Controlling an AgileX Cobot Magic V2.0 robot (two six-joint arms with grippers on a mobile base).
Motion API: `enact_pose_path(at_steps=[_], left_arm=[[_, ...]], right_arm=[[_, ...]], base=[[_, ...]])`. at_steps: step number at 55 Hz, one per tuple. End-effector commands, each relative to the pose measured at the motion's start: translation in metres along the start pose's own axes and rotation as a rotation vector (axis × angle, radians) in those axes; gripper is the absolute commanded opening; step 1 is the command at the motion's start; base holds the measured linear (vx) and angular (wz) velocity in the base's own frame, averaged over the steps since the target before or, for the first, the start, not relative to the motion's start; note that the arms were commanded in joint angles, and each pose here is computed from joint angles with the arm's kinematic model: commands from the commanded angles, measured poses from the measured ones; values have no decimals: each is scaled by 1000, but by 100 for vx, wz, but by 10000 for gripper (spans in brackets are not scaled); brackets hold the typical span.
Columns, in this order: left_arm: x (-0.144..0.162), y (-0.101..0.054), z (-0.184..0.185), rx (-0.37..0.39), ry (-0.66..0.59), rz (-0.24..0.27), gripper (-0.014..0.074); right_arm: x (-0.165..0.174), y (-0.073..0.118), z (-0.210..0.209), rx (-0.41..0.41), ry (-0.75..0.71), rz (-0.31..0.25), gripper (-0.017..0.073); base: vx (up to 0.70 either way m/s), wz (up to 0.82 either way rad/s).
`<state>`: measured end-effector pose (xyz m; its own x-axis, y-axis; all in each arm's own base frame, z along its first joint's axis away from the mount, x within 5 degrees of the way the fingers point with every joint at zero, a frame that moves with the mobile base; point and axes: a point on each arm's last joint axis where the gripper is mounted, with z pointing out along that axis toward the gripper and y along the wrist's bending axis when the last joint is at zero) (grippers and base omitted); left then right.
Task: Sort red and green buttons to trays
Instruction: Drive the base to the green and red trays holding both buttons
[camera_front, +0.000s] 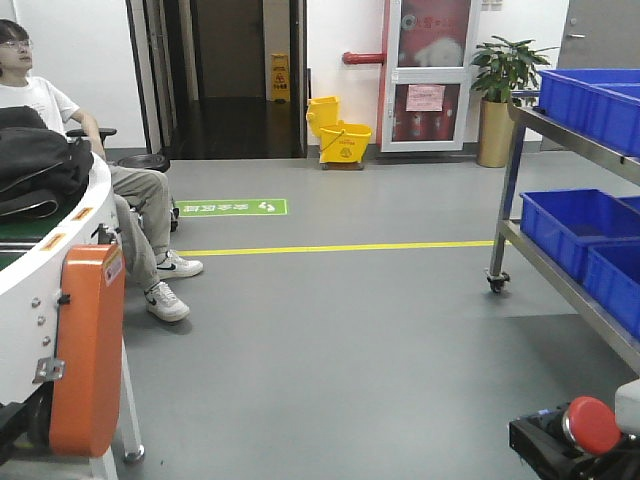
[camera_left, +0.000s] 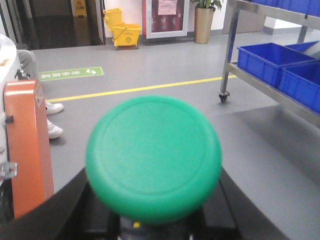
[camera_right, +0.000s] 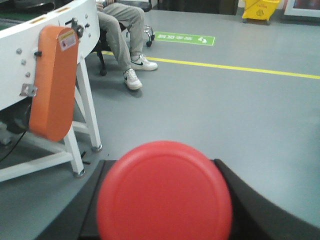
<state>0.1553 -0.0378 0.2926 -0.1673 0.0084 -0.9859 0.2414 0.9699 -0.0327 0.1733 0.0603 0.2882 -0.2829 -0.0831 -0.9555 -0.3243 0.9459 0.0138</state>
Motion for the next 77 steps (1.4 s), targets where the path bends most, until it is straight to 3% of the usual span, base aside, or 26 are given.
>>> enact_pose_path(at_steps=[1, 47, 77], left_arm=[[-21, -4, -2, 39, -125, -12, -3], [-21, -4, -2, 40, -128, -12, -3], [-21, -4, -2, 40, -128, -12, -3]], right_arm=[[-21, 1, -4, -7, -131, 0, -9], [-21, 1, -4, -7, -130, 0, -9], [-21, 1, -4, -7, -130, 0, -9]], base=[[49, 5], [51, 3], [45, -33]])
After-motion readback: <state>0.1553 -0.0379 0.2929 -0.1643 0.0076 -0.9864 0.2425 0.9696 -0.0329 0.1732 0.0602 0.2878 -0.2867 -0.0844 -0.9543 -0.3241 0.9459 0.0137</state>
